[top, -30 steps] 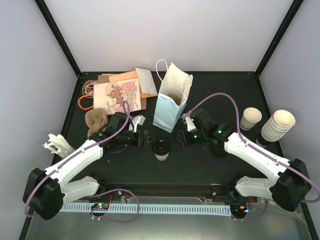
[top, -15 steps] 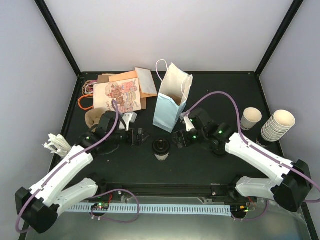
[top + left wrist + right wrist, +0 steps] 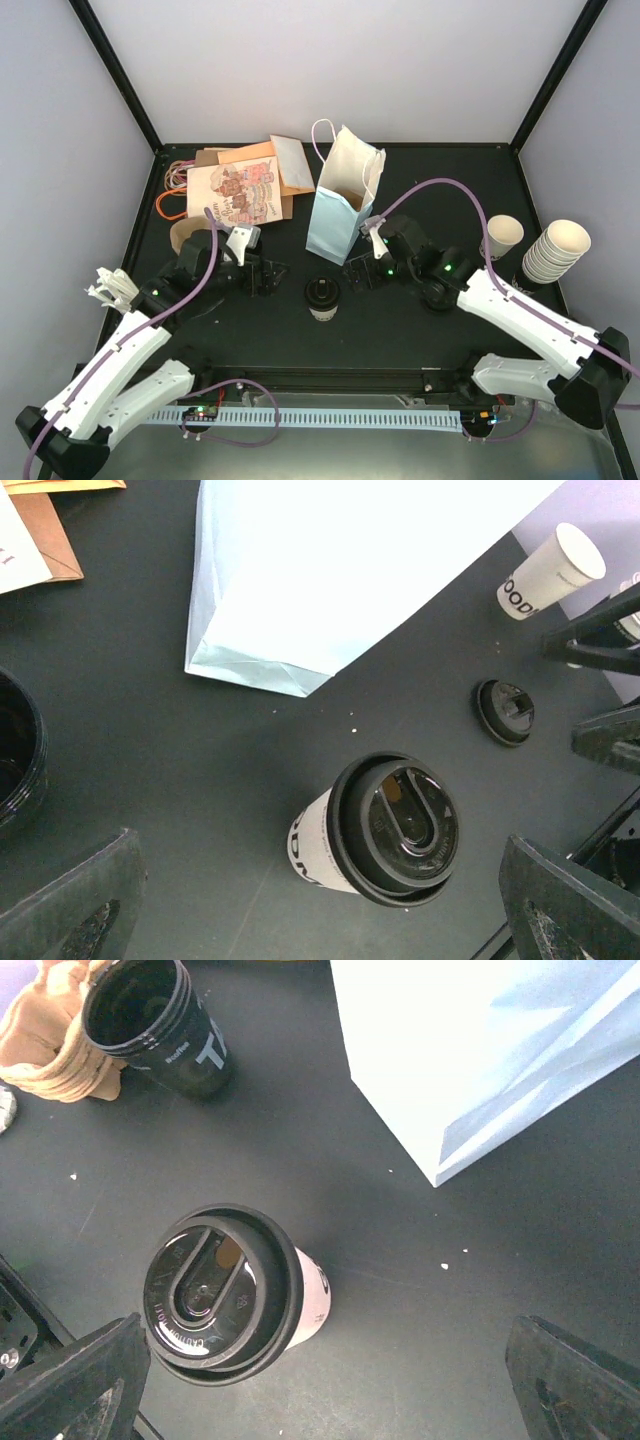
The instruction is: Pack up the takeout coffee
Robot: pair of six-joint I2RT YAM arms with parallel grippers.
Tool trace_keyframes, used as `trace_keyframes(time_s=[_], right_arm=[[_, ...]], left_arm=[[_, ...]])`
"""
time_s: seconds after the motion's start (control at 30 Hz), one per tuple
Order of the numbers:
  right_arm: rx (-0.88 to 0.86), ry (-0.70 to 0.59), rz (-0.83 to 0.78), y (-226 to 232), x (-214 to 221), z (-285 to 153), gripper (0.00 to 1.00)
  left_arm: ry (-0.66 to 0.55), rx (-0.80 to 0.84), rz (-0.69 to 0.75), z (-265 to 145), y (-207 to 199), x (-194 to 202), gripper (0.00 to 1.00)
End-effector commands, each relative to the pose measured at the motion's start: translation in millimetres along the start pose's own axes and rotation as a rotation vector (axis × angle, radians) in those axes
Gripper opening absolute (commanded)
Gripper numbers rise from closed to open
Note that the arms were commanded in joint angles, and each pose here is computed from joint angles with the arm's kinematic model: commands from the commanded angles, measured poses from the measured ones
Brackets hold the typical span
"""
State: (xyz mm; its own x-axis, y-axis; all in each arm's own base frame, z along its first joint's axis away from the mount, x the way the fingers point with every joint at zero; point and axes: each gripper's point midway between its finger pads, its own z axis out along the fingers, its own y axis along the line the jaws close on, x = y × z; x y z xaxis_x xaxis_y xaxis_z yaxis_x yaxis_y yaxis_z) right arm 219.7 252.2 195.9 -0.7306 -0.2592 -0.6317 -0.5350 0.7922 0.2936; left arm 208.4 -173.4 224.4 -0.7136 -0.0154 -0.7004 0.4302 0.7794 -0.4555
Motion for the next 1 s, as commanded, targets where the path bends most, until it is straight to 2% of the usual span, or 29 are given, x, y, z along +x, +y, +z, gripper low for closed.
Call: trace_keyframes(time_s=[0.0, 0.2, 0.5, 0.97], right_arm=[[-0.007, -0.033, -0.045, 2, -5, -7, 1.00], [0.047, 0.097, -0.092, 2, 9, 8, 1.00], [0.113, 0.178, -0.192, 33, 20, 26, 1.00], [0.220, 0.269, -0.276, 58, 27, 55, 0.93]], left_arm=[[-0.028, -0.025, 0.078, -12, -1, -9, 0.99], [-0.061, -0.042, 0.133, -19, 0, -13, 0.99], [-0.107, -0.160, 0.165, -25, 21, -16, 0.99], [-0.124, -0.160, 0.174, -26, 22, -15, 0.99]])
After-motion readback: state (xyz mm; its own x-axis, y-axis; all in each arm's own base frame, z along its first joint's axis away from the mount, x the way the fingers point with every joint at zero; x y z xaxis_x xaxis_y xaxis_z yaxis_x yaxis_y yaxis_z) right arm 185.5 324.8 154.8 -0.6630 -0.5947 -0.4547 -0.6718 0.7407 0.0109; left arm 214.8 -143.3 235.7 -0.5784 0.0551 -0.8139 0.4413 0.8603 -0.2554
